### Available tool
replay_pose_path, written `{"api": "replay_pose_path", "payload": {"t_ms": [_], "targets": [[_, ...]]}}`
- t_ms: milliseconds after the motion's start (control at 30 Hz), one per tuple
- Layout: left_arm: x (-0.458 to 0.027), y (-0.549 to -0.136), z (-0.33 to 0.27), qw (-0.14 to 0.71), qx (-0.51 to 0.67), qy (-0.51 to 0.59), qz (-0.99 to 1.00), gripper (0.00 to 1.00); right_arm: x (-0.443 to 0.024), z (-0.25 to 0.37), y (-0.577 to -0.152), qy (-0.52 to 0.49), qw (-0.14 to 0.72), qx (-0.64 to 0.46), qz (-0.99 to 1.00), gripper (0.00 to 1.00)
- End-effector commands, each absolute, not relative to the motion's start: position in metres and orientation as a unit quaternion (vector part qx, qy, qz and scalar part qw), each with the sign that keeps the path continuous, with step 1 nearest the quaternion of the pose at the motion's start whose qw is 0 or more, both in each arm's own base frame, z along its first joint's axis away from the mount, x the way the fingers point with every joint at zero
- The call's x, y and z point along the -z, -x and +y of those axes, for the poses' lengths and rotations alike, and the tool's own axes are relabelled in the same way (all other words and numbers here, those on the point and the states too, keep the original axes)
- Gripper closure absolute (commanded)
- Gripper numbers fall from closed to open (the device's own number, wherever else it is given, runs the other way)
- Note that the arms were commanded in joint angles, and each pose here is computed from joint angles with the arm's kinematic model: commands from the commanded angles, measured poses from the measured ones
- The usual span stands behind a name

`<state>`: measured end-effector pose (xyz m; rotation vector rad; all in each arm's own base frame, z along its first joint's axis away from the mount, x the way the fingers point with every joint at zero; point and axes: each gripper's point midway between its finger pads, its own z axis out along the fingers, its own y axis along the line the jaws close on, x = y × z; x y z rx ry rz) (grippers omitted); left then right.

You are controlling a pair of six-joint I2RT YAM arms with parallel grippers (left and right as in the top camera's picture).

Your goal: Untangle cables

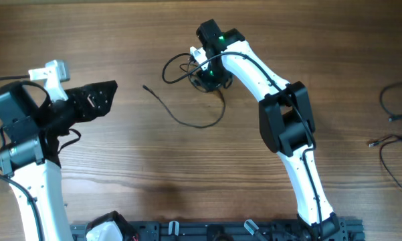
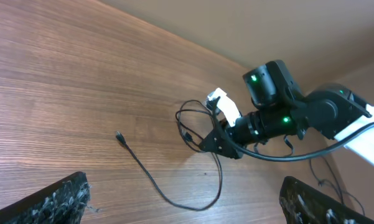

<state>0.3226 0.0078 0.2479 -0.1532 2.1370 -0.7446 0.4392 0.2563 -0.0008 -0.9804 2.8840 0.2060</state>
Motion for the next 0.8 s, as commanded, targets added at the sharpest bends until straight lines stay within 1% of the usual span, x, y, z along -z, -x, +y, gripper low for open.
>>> {"api": "replay_pose_path", "payload": {"t_ms": [0, 33, 67, 100, 200, 233, 367, 500, 600, 700, 767], "targets": [[-0.25, -0.322, -0.008, 0.421, 0.308, 0.031, 0.853, 0.0, 0.012, 0.214, -0.451, 0.289, 0.039, 0.031, 0.956, 0.78], [-0.249, -0.322, -0.011, 0.417, 0.31, 0.026, 0.854, 0.0, 0.012, 0.213, -0.451, 0.286, 0.037, 0.031, 0.957, 0.74], [-0.245, -0.323, -0.015, 0.411, 0.311, 0.022, 0.857, 0.0, 0.012, 0.212, -0.45, 0.283, 0.034, 0.032, 0.958, 0.66], [-0.242, -0.325, -0.018, 0.406, 0.31, 0.018, 0.859, 0.0, 0.012, 0.211, -0.449, 0.284, 0.031, 0.033, 0.958, 0.63], [-0.228, -0.329, -0.038, 0.381, 0.319, -0.01, 0.868, 0.0, 0.011, 0.204, -0.451, 0.279, 0.035, 0.057, 0.958, 0.45], [-0.222, -0.331, -0.041, 0.372, 0.316, -0.013, 0.873, 0.0, 0.011, 0.202, -0.452, 0.278, 0.035, 0.062, 0.958, 0.43], [-0.202, -0.336, -0.06, 0.343, 0.306, -0.034, 0.888, 0.0, 0.011, 0.207, -0.453, 0.285, 0.041, 0.06, 0.956, 0.42], [-0.203, -0.337, -0.081, 0.347, 0.308, -0.084, 0.882, 0.0, 0.003, 0.215, -0.456, 0.313, 0.055, 0.059, 0.946, 0.42], [-0.205, -0.339, -0.082, 0.355, 0.306, -0.088, 0.879, 0.0, -0.016, 0.22, -0.465, 0.31, 0.087, 0.054, 0.945, 0.41], [-0.205, -0.339, -0.082, 0.354, 0.305, -0.088, 0.879, 0.0, -0.018, 0.213, -0.468, 0.305, 0.089, 0.07, 0.945, 0.39], [-0.202, -0.341, -0.078, 0.355, 0.292, -0.082, 0.884, 0.0, -0.02, 0.204, -0.476, 0.295, 0.1, 0.1, 0.945, 0.39]]}}
